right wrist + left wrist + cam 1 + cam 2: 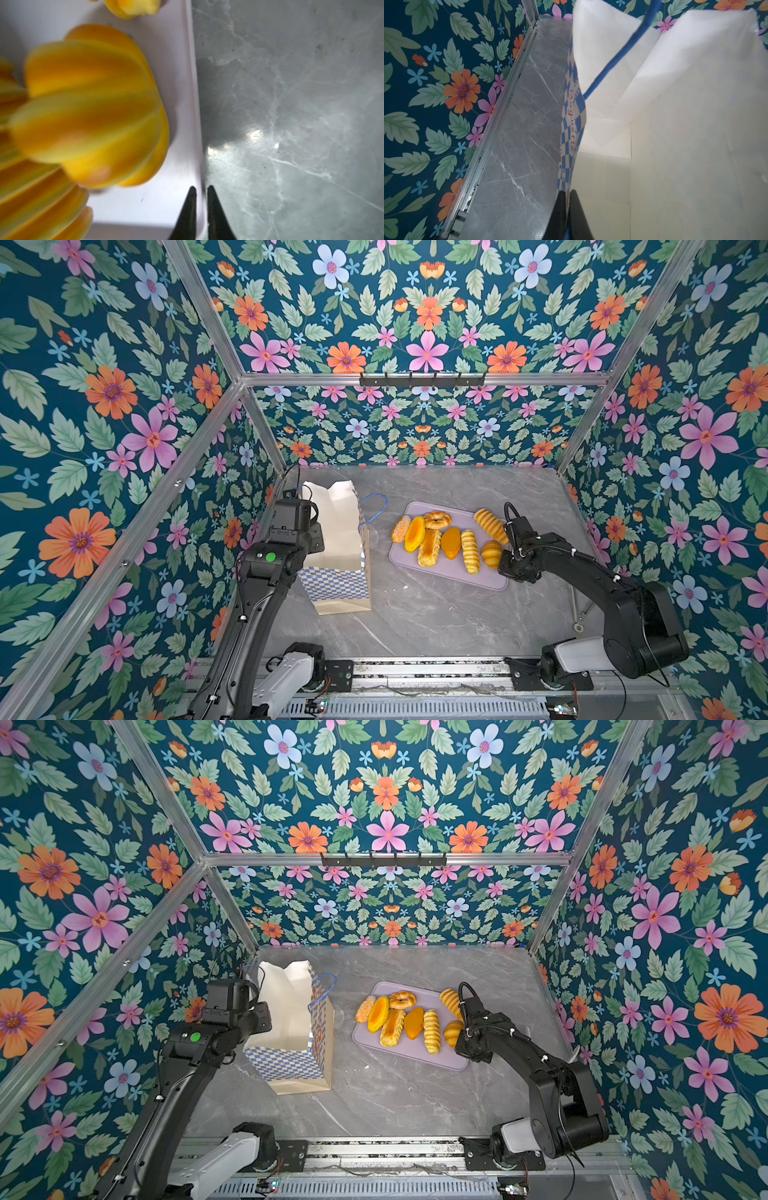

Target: Place the fake bread into the paper bag

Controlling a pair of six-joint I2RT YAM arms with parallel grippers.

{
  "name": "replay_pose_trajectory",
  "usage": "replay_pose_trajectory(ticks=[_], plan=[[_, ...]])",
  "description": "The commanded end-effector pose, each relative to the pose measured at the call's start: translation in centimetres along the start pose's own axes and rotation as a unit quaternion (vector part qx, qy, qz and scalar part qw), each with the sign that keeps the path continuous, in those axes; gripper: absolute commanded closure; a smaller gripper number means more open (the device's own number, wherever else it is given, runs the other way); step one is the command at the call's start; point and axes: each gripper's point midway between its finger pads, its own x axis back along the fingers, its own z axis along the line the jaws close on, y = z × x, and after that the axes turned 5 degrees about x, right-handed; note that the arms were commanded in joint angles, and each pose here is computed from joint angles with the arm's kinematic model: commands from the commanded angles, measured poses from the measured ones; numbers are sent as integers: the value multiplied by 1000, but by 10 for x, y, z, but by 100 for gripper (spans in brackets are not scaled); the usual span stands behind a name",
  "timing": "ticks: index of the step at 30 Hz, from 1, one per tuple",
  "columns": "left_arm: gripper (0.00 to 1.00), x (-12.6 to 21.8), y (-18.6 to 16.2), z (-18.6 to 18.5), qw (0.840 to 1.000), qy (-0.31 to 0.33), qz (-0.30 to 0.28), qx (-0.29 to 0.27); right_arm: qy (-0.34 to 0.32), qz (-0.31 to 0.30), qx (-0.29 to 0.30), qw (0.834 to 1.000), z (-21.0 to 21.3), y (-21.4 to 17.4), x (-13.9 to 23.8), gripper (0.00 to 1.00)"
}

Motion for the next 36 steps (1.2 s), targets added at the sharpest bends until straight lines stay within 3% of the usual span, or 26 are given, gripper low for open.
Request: replay_pose_trajectory(ticks=[1, 9, 13, 17, 23, 36], plan=[[84, 1, 7, -7, 1000, -17, -11, -1, 4, -2, -6, 1000, 0, -1, 5, 69], [67, 4, 16, -14, 999, -38, -29, 13, 24, -42, -22, 999, -2, 1, 31, 52], [58, 2, 13, -12, 999, -34, -30, 16, 45, -88, -30, 995, -5, 5, 55, 32], [56, -1, 13, -15, 999, -40, -31, 17, 53, -132, -54, 988, -18, 11, 77, 1], [59, -6, 15, -18, 998, -43, -31, 16, 5, -155, -98, 983, -51, 11, 89, 1], [96, -17, 27, -21, 998, -40, -47, 24, -15, -159, -144, 977, -78, 5, 91, 3]])
